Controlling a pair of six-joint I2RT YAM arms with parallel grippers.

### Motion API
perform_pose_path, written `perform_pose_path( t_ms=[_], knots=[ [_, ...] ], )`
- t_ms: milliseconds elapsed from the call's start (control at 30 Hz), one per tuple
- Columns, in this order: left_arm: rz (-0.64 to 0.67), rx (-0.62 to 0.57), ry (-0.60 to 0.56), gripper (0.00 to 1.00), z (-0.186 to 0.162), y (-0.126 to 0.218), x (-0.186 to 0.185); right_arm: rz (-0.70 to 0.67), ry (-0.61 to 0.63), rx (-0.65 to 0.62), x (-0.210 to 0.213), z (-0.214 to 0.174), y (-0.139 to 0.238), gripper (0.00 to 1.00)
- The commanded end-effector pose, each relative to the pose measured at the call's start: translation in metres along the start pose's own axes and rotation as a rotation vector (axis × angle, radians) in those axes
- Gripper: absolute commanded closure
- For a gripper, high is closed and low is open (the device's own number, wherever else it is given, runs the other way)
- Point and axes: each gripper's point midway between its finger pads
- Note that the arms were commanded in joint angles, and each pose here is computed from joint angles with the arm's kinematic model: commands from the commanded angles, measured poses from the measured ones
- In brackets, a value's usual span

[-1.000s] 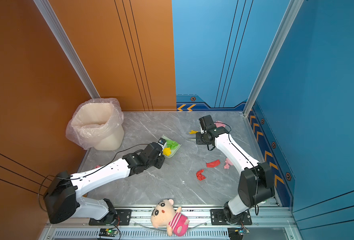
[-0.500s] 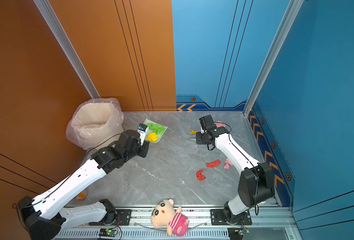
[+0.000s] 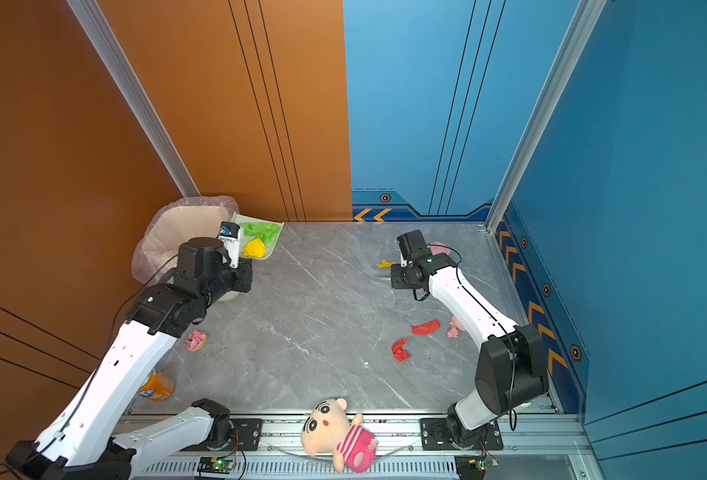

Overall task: Sweep away the paper scraps from the table
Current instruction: 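Carry the loaded dustpan with the left gripper to the bin while the right withdraws, then tilt the dustpan over the bin with the left gripper to dump the scraps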

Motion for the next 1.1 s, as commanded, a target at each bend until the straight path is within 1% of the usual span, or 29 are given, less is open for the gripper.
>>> perform_pose_path(
  t_ms=[0,67,267,467,567,700,867,967,1067],
  knots=[
    [-0.004,0.003,0.012,0.82,0.007,0.006,0.014,0.010,-0.007,0.009,0.004,-0.003,-0.004,1.00],
    [0.012,-0.001,0.032,0.82,0.010,0.005,0.025,0.008,-0.008,0.008,0.004,-0.003,-0.003,1.00],
    [-0.001,-0.015,0.109,0.82,0.018,0.003,0.049,0.003,-0.008,0.005,0.003,-0.004,-0.001,1.00],
    [-0.032,-0.016,0.223,0.81,0.020,-0.005,0.067,-0.001,-0.008,0.008,0.002,-0.005,-0.002,1.00],
    [-0.048,-0.005,0.341,0.80,0.017,-0.012,0.079,0.000,-0.007,0.010,0.002,-0.006,-0.003,1.00],
    [-0.137,0.010,0.510,0.81,0.013,-0.025,0.090,0.001,-0.007,0.009,0.002,-0.006,-0.002,1.00],
    [-0.180,0.015,0.623,0.81,0.010,-0.034,0.101,-0.003,-0.007,0.010,0.001,-0.007,-0.001,1.00],
    [-0.246,-0.013,0.721,0.81,0.012,-0.041,0.108,0.000,-0.005,0.013,0.001,-0.007,-0.003,1.00],
    [-0.345,-0.076,0.820,0.81,0.020,-0.044,0.114,0.000,-0.004,0.013,0.001,-0.007,-0.003,1.00]
  ],
)
Point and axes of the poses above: each gripper's point midway between its finger pads, its own y axis back along the fingers, its own x axis along the line the jaws close on, z = x × y, and after that the axes turned 12 degrees about -y, right-handed
